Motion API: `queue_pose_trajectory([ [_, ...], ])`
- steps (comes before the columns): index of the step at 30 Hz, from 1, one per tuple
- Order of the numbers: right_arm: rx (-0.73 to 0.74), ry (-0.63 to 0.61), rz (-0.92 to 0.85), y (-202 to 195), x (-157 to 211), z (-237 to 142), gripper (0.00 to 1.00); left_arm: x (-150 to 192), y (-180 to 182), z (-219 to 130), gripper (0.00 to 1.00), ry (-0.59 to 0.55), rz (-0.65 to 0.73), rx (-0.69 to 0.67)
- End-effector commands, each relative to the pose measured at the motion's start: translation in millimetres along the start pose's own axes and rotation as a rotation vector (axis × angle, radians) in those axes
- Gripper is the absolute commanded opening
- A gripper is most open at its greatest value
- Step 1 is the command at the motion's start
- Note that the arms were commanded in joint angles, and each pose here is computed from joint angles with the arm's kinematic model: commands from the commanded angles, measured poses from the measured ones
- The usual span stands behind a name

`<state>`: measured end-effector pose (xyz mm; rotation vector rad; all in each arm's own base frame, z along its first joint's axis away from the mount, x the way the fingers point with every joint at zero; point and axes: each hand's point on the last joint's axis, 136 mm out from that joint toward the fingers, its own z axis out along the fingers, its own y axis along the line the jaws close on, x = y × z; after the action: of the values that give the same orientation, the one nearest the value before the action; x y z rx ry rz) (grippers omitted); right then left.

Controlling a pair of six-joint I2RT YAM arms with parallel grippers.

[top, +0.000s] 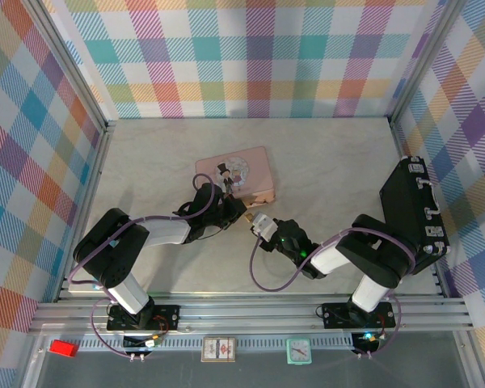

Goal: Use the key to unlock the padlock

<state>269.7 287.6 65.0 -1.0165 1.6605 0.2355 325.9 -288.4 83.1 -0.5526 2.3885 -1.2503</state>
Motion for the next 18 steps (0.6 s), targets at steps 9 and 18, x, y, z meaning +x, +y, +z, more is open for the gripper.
queue_pose_trajectory([
  [9,0.017,-0.003,0.091,-2.8,-6.7,5.2,0.17,1.7,-24.5,-10.2,0.0,0.023,-0.049,0.084],
  [18,0.023,-0.008,0.127,-4.5,-9.9,6.2,0.18,6.6,-25.7,-6.8,0.0,0.034,-0.041,0.089],
])
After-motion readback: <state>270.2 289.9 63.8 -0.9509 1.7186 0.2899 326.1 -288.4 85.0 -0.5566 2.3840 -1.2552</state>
